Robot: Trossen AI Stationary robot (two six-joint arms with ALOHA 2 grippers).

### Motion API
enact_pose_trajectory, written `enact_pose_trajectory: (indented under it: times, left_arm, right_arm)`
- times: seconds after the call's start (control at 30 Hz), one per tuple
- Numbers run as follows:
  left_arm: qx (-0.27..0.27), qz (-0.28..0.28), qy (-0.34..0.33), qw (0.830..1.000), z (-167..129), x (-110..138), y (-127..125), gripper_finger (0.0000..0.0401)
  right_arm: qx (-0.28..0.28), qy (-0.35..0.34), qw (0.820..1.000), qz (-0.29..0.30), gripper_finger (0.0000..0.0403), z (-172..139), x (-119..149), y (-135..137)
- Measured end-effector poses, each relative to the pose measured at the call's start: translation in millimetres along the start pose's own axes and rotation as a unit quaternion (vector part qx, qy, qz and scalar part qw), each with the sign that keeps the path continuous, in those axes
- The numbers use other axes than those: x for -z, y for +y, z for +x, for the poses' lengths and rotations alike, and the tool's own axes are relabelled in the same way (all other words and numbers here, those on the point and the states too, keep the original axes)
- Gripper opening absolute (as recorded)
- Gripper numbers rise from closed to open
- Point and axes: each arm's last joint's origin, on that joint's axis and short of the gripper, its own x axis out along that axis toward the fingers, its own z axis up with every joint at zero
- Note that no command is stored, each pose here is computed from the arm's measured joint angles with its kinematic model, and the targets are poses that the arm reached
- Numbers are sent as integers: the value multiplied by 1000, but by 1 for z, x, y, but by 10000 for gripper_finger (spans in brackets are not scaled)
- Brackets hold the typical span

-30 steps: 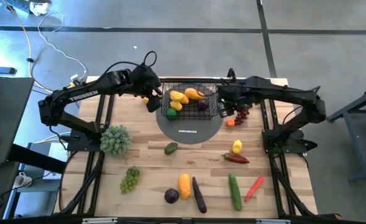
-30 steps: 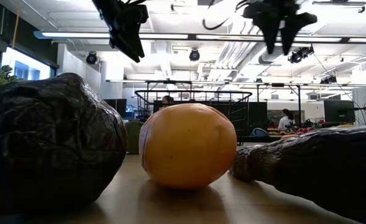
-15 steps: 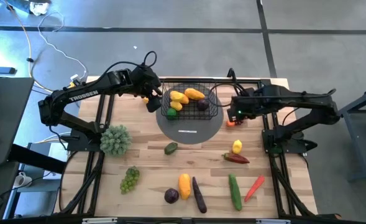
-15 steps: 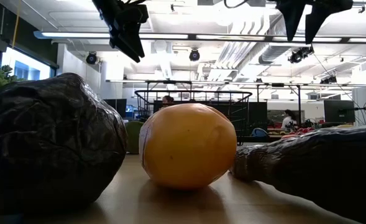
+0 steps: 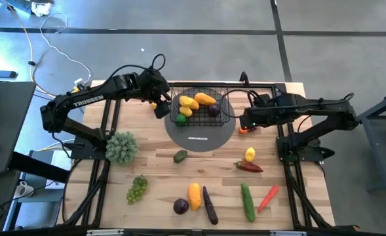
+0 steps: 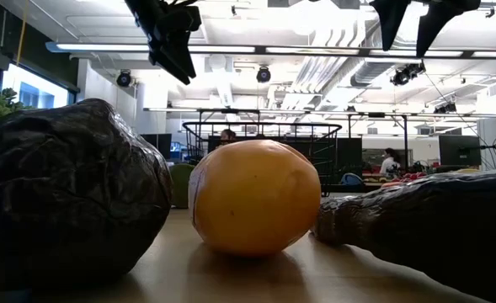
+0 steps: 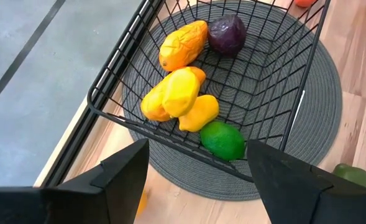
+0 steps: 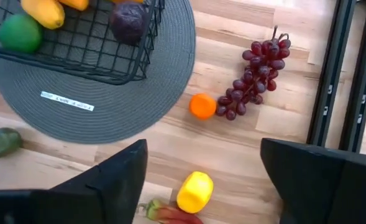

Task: Build produce basket
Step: Put the yellow lemon into the wire basket

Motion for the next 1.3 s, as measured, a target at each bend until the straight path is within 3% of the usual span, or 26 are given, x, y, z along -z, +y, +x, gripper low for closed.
enact_pose_trajectory:
  times: [0.17,0.57,0.77,1.0,1.3]
  left_arm:
    - [0,6,4,1000,0,1,0,260]
    - [0,15,4,1000,0,1,0,260]
    - [1,15,4,1000,0,1,0,260]
    - [21,15,2,1000,0,1,-1,260]
    - [22,17,2,1000,0,1,-1,260]
  right_arm:
    - [1,15,1000,6,321,12,18,5]
    - [-159,104,982,10,323,33,54,41]
    - [-200,84,976,36,323,28,59,50]
    - [-176,87,979,44,323,36,69,57]
    - [-33,131,988,70,323,72,88,68]
